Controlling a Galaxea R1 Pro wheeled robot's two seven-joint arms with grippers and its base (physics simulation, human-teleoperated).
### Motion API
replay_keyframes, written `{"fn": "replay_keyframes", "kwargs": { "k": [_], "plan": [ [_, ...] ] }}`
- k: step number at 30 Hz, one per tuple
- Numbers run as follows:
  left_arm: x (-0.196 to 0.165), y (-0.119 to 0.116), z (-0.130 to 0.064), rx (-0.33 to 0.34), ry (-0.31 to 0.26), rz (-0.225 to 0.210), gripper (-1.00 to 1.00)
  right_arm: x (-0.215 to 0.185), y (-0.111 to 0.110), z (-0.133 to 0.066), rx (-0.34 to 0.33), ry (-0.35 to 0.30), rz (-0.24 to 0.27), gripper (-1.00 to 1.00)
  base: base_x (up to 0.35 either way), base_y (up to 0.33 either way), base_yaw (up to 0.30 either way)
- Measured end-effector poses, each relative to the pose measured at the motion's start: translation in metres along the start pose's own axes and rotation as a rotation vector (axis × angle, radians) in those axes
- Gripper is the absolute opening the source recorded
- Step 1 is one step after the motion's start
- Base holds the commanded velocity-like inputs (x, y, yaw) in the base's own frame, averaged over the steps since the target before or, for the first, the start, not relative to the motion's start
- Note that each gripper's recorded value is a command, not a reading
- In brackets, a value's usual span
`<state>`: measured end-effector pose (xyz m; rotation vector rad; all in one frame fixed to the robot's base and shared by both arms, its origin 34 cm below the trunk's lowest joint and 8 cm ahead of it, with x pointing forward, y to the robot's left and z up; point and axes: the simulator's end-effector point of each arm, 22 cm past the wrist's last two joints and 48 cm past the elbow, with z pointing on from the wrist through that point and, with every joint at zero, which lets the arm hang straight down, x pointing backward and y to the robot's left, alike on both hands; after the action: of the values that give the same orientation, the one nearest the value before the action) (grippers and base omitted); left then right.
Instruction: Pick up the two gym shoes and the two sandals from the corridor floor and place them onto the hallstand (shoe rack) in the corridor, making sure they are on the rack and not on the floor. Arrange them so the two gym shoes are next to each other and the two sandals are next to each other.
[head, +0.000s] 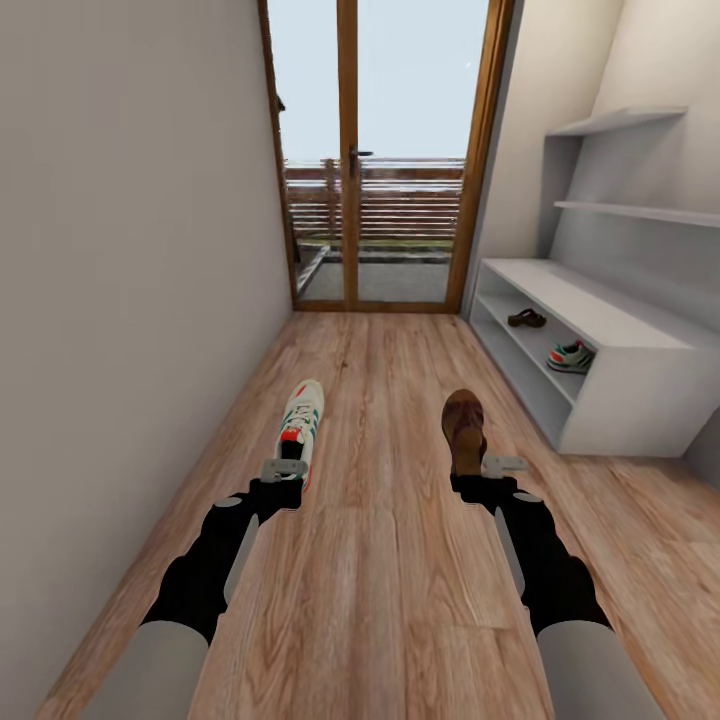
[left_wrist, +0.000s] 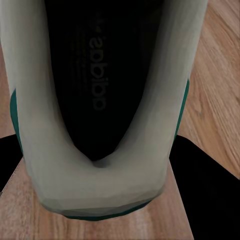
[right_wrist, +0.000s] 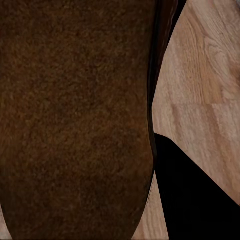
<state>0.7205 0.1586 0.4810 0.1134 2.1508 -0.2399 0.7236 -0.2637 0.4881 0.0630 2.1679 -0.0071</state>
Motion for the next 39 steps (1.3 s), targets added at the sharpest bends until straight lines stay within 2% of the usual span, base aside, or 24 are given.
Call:
{"fn": "replay_keyframes", "kwargs": {
  "k": [31, 39],
  "plan": [
    [0.0, 0.0, 0.0, 0.0, 0.0, 0.0, -1.0, -0.001, -0.001, 0.0, -0.002, -0.004, 0.012, -1.0, 0.344, 0.0, 0.0],
    [0.0, 0.0, 0.0, 0.0, 0.0, 0.0, -1.0, -0.011, 0.0, 0.0, -0.003, -0.05, 0.006, -1.0, 0.344, 0.0, 0.0]
  ]
}}
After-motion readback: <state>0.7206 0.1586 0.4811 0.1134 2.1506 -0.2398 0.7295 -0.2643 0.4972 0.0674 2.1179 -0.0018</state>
